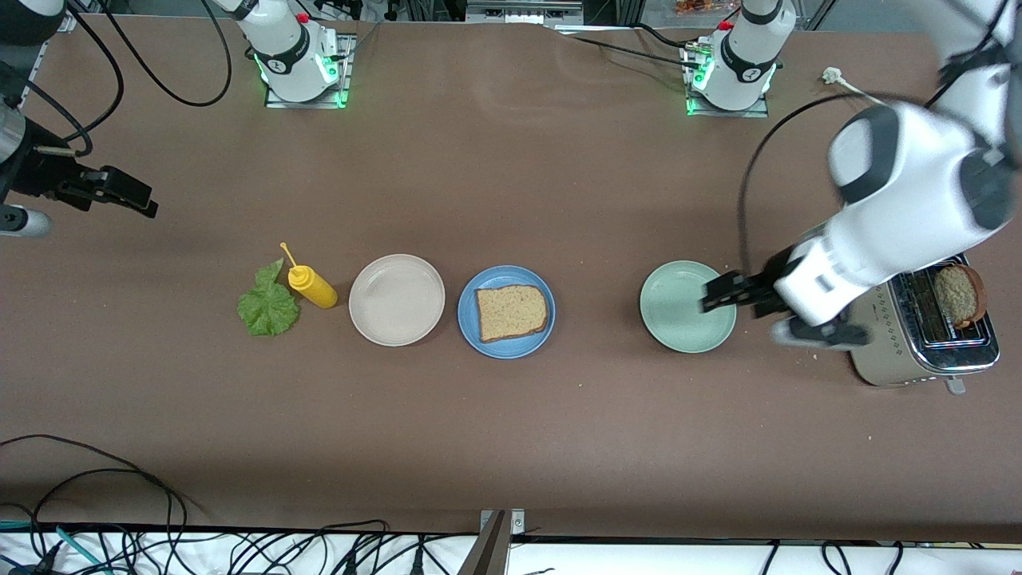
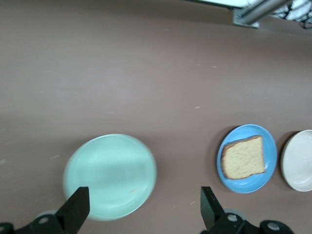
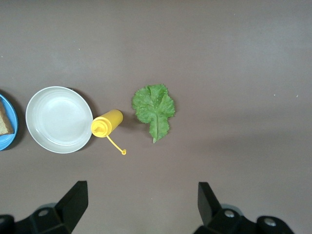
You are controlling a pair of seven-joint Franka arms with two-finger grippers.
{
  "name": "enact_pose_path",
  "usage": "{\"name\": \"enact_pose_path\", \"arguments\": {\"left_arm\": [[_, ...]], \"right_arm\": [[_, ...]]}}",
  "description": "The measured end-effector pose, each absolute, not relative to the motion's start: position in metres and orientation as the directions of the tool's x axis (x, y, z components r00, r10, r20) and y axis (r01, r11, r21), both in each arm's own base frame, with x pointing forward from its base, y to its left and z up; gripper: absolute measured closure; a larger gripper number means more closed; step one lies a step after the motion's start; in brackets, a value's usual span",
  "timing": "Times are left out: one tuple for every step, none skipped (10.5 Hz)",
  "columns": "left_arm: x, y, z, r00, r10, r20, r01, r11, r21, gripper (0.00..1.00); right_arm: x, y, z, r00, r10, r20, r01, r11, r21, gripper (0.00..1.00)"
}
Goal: Make sandwich in blue plate with both arms
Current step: 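Release the bread and raise the left gripper back toward the toaster, then reach the right gripper down and grasp the green lettuce leaf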
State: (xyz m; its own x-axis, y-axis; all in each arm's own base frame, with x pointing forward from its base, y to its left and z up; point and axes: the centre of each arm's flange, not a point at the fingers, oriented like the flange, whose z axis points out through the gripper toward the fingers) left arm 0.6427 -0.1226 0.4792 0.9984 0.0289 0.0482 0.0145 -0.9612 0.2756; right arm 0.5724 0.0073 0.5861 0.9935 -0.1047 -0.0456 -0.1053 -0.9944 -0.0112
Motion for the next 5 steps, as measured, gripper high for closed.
{"name": "enact_pose_path", "arguments": {"left_arm": [[0.625, -0.095, 0.504, 0.998, 0.034, 0.05, 0.022, -0.973, 0.231, 0.0], [0.608, -0.08, 0.525, 0.999, 0.016, 0.049, 0.008, -0.986, 0.164, 0.0], [0.592, -0.074, 0.546, 0.999, -0.009, 0.045, -0.013, -0.995, 0.097, 0.0], [0.576, -0.072, 0.564, 0.999, -0.022, 0.033, -0.024, -0.998, 0.063, 0.0], [0.565, -0.066, 0.578, 1.0, -0.019, 0.018, -0.019, -0.999, 0.042, 0.0]], "right_arm": [[0.576, 0.007, 0.578, 0.993, -0.105, -0.061, -0.106, -0.994, -0.009, 0.0], [0.58, 0.007, 0.567, 0.991, -0.105, -0.08, -0.106, -0.994, -0.007, 0.0], [0.586, 0.007, 0.55, 0.99, -0.087, -0.109, -0.088, -0.996, -0.005, 0.0], [0.593, 0.004, 0.527, 0.989, -0.03, -0.147, -0.032, -0.999, -0.01, 0.0], [0.602, 0.002, 0.495, 0.977, 0.06, -0.202, 0.056, -0.998, -0.026, 0.0]]}}
